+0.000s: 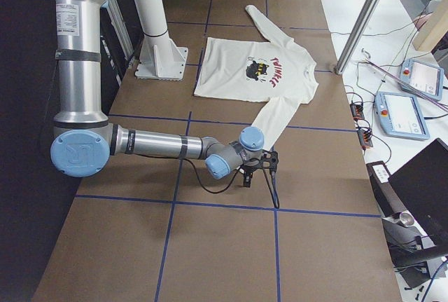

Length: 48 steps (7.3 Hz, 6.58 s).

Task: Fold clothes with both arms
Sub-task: 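Move the right gripper toward the sleeve cuff nearest it, then grasp the sleeve cuff with the right gripper and fold it across the shirt body, then release the sleeve and raise the right gripper while the left gripper grasps the other cuff, then fold the held sleeve across the shirt body with the left gripper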

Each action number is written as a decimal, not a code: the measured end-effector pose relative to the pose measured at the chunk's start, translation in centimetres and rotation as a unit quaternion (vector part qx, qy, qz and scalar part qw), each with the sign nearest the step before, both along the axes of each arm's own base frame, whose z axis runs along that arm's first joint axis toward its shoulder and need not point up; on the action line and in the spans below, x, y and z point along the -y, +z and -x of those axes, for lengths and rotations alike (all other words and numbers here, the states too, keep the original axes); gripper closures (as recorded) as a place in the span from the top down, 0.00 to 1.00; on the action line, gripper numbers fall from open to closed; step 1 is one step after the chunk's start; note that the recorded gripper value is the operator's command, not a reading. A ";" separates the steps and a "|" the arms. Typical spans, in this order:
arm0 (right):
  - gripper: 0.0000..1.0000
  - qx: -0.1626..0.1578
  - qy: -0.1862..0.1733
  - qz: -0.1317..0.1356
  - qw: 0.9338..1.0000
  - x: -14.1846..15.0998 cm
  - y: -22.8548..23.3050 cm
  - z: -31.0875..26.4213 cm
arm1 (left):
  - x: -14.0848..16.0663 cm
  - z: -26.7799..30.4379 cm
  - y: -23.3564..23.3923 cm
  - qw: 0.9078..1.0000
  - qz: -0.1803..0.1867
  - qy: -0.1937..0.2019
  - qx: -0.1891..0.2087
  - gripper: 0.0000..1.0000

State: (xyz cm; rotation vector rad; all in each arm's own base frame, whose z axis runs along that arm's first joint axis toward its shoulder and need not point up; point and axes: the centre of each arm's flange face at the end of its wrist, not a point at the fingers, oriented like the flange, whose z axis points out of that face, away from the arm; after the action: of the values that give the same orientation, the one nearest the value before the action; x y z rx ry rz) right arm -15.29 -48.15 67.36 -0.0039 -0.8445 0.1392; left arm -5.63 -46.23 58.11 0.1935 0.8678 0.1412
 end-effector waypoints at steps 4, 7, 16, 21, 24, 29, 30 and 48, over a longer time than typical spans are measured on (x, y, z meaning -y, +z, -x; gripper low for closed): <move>0.00 0.000 0.001 -0.004 1.000 0.8 -0.6 1.9 | -0.2 0.0 0.4 1.000 0.002 0.001 0.000 1.00; 0.00 0.010 -0.003 -0.020 1.000 1.7 -2.7 2.8 | -0.3 0.0 0.6 1.000 0.004 0.002 0.001 1.00; 0.01 0.173 0.113 -0.011 0.978 7.8 -59.1 40.2 | 0.1 0.0 -0.9 1.000 -0.022 0.000 -0.001 1.00; 0.99 0.192 0.175 -0.044 0.965 3.2 -65.7 53.7 | 0.5 -3.0 -1.8 0.999 -0.034 0.023 -0.031 1.00; 0.99 0.227 0.197 0.004 0.954 5.0 -63.3 45.9 | 1.5 -12.9 -0.4 0.998 0.047 -0.006 -0.047 1.00; 0.99 0.224 0.145 0.082 0.960 5.9 -46.7 20.4 | 6.4 -23.6 3.0 0.995 0.101 -0.010 -0.020 0.70; 0.99 0.218 0.141 0.080 0.962 5.2 -44.9 18.8 | 6.6 -24.5 3.6 0.994 0.109 -0.006 -0.016 0.67; 1.00 0.211 0.099 0.005 0.972 1.7 -28.3 -10.9 | 8.2 -63.3 -51.0 0.957 0.179 -0.100 -0.206 0.00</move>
State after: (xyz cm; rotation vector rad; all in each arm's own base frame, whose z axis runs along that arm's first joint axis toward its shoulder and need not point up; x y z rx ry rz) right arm -4.39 -49.86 39.07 0.0426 -1.2695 0.3383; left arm 57.63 -54.46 7.14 -0.0348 1.2651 -0.2555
